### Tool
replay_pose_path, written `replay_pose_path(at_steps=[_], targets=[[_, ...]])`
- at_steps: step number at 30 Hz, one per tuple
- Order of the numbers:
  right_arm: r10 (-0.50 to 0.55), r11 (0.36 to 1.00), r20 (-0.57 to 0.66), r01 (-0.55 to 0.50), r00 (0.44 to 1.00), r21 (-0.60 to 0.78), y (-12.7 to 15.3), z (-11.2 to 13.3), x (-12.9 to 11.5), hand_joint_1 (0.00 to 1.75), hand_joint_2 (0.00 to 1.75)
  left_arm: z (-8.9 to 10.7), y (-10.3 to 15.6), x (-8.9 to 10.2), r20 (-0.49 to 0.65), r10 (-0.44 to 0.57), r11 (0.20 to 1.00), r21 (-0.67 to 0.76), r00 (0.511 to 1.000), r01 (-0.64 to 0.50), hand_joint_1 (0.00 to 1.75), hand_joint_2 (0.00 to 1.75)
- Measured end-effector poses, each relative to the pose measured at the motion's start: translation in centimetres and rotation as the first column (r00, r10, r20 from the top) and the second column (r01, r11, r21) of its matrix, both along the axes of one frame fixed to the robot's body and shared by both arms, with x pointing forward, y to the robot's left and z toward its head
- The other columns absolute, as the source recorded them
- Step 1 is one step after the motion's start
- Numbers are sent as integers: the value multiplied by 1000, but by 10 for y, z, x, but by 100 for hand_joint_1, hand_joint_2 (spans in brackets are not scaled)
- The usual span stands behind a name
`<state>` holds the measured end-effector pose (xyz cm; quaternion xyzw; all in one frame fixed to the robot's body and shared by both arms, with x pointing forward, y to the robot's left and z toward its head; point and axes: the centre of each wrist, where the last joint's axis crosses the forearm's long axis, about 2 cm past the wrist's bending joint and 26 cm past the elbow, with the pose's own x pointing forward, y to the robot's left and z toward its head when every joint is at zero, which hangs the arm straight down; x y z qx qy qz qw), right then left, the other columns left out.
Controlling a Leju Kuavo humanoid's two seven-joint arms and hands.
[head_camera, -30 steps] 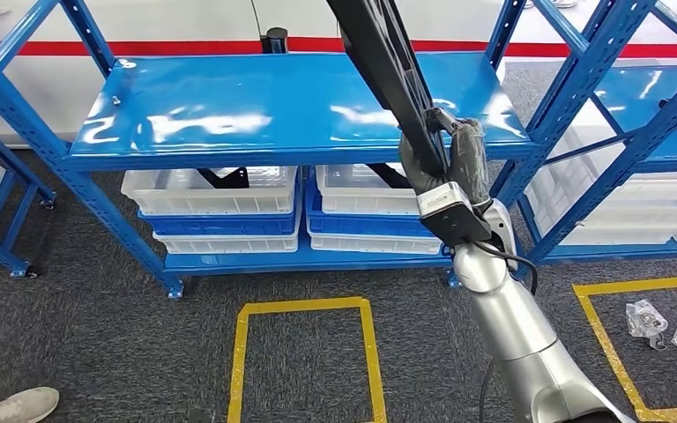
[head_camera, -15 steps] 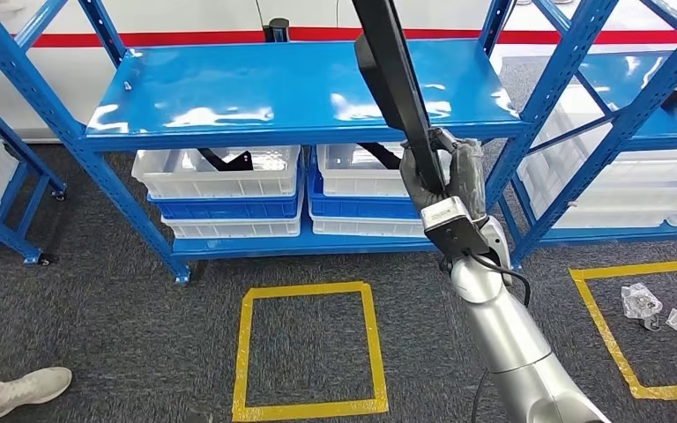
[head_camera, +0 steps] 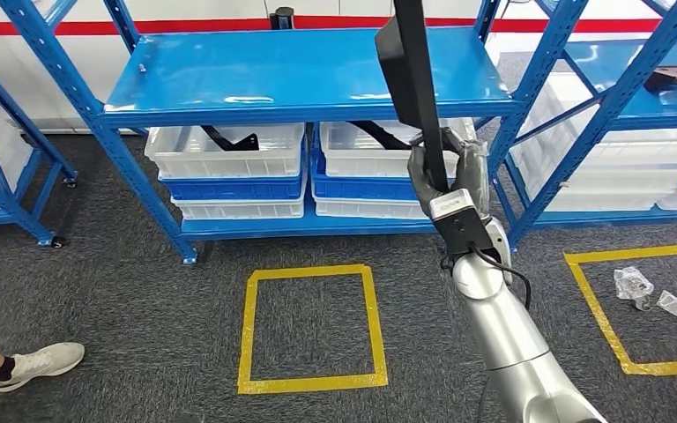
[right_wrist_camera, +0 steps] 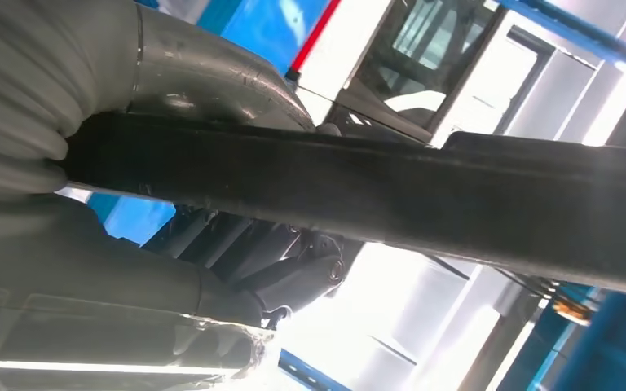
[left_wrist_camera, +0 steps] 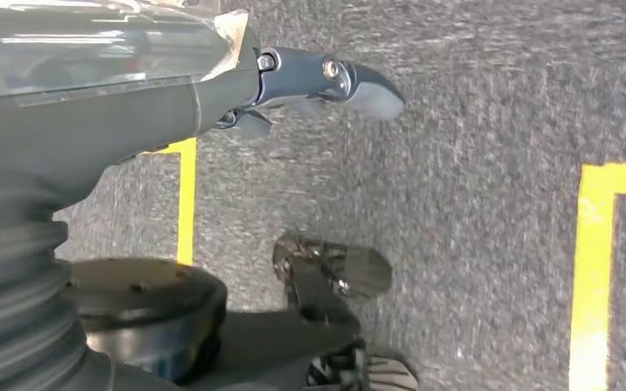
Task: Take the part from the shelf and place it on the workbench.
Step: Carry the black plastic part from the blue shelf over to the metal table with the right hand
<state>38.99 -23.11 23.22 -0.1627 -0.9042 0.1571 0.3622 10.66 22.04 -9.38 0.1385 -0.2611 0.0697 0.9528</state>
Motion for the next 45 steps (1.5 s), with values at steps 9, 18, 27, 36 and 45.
replay_pose_path(at_steps=[9, 18, 27, 36, 45], targets=[[-34, 999, -13, 34, 999, -7, -10, -6, 0, 175, 175, -1, 3, -3, -5, -5, 1000, 6, 1000, 5, 0, 175], [-61, 997, -14, 60, 998, -44, -11, -10, -3, 175, 175, -2, 2, -5, -9, -20, 1000, -11, 1000, 20, 0, 175], [-65, 997, -27, 63, 998, -43, -12, -15, -5, 175, 175, -2, 4, -5, -8, -18, 1000, -6, 1000, 18, 0, 175], [-44, 998, -34, 43, 998, -44, -16, -16, -2, 175, 175, -2, 7, -4, -8, 3, 1000, 7, 1000, -3, 0, 175], [41, 999, -106, -40, 994, 15, -2, -28, 4, 175, 175, -2, 8, -5, -2, 60, 998, 15, 998, -60, 0, 175]])
